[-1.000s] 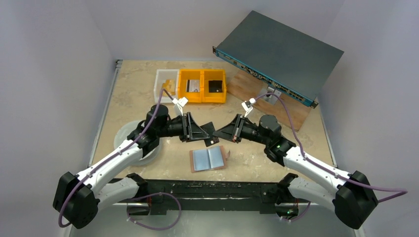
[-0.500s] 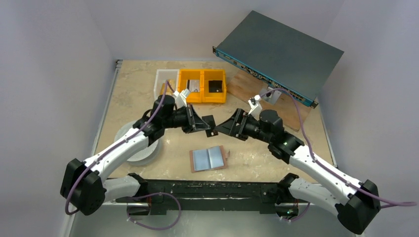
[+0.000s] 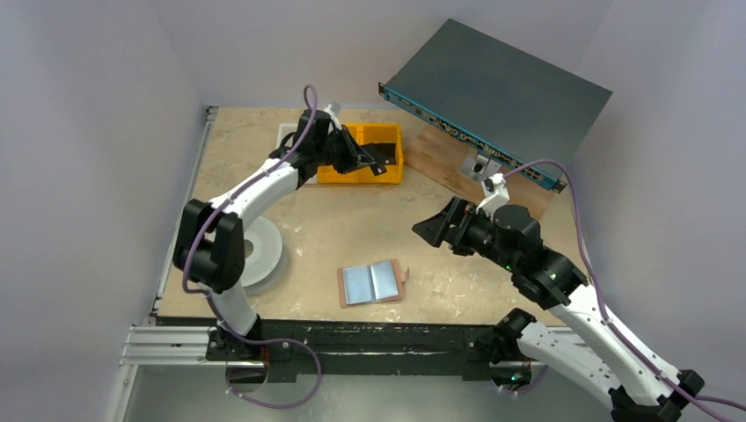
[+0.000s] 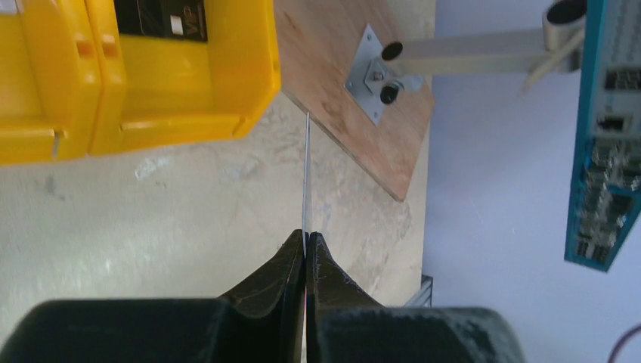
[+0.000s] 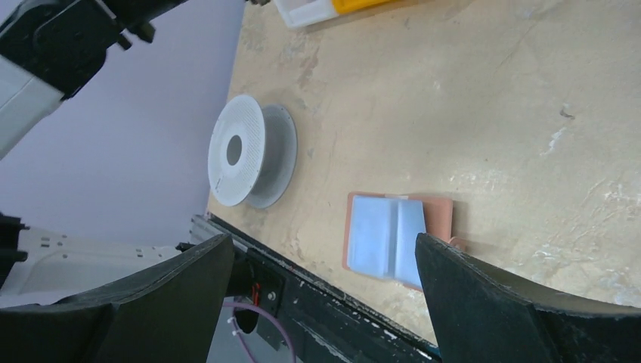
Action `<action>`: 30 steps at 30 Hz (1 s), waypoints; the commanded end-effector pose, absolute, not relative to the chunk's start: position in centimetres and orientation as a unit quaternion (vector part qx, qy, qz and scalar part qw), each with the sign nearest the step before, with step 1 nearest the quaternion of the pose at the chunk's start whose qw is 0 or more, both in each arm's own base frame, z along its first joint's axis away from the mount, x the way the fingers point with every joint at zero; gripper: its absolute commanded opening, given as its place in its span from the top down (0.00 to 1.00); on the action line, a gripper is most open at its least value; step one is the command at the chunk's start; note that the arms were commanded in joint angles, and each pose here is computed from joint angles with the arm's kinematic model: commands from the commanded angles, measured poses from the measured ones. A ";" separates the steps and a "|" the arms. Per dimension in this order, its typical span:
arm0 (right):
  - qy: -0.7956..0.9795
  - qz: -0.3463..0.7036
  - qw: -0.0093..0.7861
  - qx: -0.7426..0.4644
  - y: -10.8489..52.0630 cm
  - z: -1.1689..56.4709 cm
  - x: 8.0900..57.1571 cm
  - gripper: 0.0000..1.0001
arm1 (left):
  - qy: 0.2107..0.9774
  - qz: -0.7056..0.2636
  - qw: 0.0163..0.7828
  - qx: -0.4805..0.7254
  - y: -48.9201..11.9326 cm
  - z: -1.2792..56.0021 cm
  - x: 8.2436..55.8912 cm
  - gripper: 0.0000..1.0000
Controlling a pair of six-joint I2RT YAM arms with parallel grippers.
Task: Take the credit cards out of the card holder
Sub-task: Place the credit card in the storage box.
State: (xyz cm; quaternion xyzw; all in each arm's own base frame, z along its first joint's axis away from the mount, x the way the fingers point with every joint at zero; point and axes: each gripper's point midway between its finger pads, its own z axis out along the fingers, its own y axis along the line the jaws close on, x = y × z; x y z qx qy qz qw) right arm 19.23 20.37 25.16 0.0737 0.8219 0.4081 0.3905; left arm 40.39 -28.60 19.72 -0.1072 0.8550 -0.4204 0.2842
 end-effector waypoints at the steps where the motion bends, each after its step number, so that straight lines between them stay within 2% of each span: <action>1: 0.813 0.389 0.425 0.086 18.3 27.4 18.8 0.08 | 0.841 -0.426 0.319 -0.093 -29.2 20.9 44.9 1.00; 9: 0.801 0.393 0.442 0.091 17.1 28.8 17.9 0.08 | 0.852 -0.412 0.307 -0.099 -30.3 17.6 50.1 1.00; 17: 0.806 0.380 0.443 0.094 16.8 28.7 18.2 0.08 | 0.859 -0.409 0.293 -0.095 -31.0 15.7 52.7 0.99; 22: 0.807 0.380 0.442 0.091 17.0 28.6 18.4 0.08 | 0.860 -0.408 0.292 -0.096 -30.7 16.1 53.3 0.81; 28: 0.815 0.375 0.434 0.081 17.7 27.8 18.8 0.08 | 0.855 -0.411 0.307 -0.082 -29.6 18.5 52.8 0.66; 30: 0.818 0.374 0.430 0.078 18.0 27.5 19.0 0.08 | 0.854 -0.411 0.310 -0.078 -29.3 19.3 52.4 0.65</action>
